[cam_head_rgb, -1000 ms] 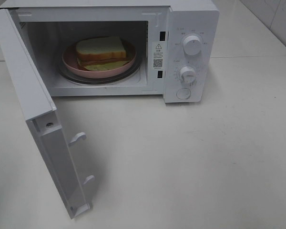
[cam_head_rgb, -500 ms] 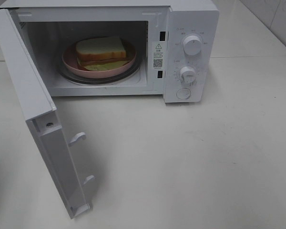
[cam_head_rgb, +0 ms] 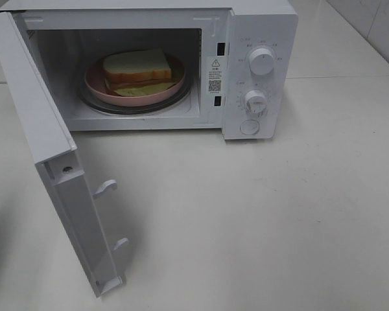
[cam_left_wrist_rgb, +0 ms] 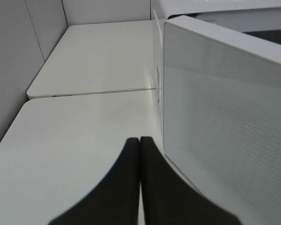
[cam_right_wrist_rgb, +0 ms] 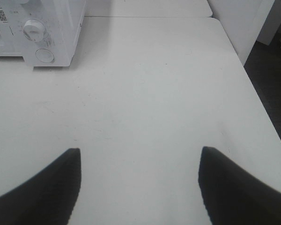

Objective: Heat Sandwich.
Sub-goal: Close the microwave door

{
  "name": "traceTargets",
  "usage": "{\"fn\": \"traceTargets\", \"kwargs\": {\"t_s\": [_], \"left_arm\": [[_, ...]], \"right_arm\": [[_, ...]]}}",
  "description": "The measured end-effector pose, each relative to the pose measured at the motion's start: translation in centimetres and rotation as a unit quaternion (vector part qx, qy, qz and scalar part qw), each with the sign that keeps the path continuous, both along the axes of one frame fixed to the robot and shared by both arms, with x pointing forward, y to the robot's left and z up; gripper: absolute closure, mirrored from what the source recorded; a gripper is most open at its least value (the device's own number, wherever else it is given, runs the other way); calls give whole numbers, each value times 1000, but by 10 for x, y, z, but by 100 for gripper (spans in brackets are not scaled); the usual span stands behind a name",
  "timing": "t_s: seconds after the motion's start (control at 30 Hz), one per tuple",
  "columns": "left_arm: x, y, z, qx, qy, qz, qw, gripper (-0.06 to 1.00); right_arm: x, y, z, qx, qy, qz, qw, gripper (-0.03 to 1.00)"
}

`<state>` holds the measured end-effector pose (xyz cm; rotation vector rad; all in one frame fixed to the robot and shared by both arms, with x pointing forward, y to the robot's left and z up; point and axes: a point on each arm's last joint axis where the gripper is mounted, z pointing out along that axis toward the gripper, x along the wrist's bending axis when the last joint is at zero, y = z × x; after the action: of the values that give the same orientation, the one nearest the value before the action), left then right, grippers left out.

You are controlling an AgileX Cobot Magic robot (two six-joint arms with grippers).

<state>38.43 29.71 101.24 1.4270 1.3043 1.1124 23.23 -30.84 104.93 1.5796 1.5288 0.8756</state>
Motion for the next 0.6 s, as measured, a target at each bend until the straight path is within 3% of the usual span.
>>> {"fn": "traceTargets", "kwargs": {"t_s": [0.2,0.4,0.53,0.6], "left_arm": [[23,-4,-11,16,-7,-21,1000,94],[42,-7,-26,-2,-6,-33,999,94],[51,-12,-34,-3,-15,-63,998,94],[55,-19,-37,1,-30,-103,994,94]], "right_arm": [[0,0,0,0,0,0,1000,28],[0,0,0,0,0,0,1000,28],[0,0,0,0,0,0,1000,28],[0,0,0,0,0,0,1000,28]]}}
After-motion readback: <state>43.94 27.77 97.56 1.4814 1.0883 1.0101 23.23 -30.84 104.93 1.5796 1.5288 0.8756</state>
